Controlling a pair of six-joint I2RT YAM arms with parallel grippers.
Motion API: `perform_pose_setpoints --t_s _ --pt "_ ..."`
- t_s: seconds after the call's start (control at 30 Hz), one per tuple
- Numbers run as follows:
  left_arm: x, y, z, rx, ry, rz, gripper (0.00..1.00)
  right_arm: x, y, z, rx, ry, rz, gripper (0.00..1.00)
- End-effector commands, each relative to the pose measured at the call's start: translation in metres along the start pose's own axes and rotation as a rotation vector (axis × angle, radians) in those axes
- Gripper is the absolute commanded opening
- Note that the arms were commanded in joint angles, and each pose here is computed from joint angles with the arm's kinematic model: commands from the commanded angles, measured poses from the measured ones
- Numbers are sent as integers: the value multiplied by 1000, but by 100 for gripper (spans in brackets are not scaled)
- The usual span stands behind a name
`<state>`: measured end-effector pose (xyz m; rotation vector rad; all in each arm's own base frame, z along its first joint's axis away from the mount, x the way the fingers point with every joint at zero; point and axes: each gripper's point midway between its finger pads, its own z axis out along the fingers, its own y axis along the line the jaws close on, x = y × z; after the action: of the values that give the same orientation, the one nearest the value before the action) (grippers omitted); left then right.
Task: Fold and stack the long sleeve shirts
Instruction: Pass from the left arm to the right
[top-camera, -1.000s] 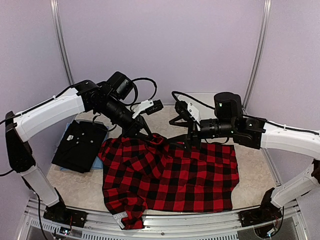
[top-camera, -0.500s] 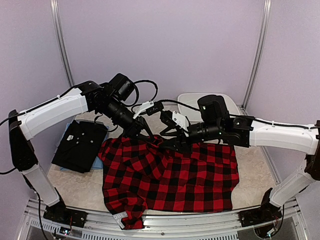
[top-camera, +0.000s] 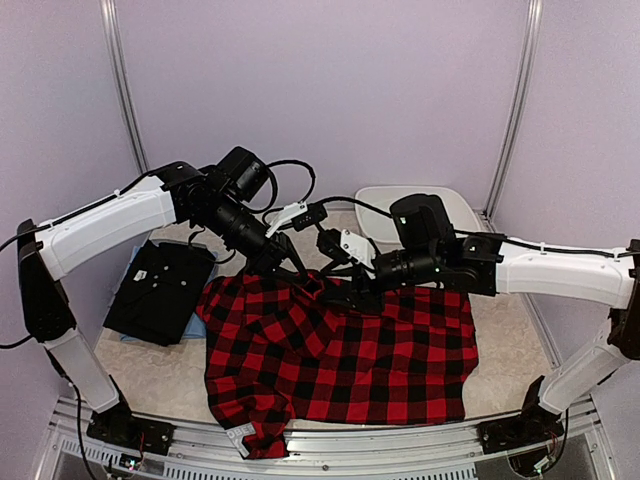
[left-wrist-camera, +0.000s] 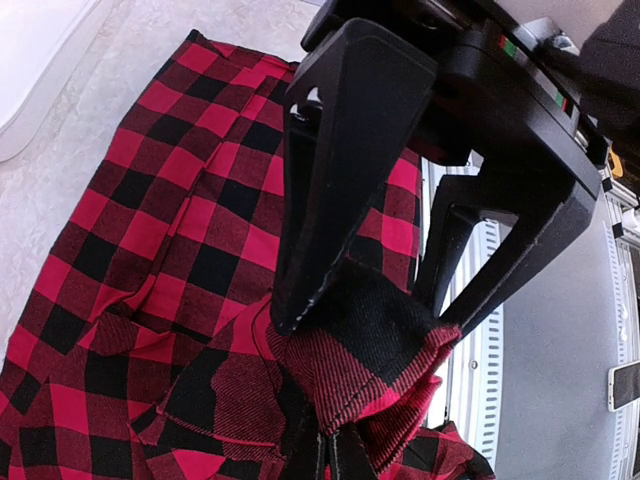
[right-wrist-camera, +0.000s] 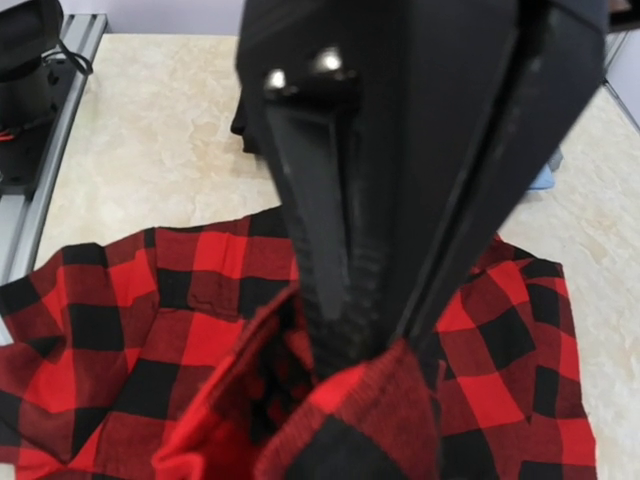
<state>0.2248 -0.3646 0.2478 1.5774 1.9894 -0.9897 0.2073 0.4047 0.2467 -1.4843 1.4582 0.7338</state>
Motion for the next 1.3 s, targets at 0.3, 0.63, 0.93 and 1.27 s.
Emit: perform_pose_setpoints --t_s 0.3,0.63,0.93,1.27 --pt "6 3 6 36 6 -17 0 -15 8 -12 28 -7 -51 46" --pt "6 3 6 42 6 -20 0 -9 8 -2 19 15 -53 35" --pt "9 8 10 25 16 -33 2 -17 6 -3 35 -20 -38 0" --pt "-8 64 -58 -292 -215 -107 99 -30 -10 -17 144 -124 109 0"
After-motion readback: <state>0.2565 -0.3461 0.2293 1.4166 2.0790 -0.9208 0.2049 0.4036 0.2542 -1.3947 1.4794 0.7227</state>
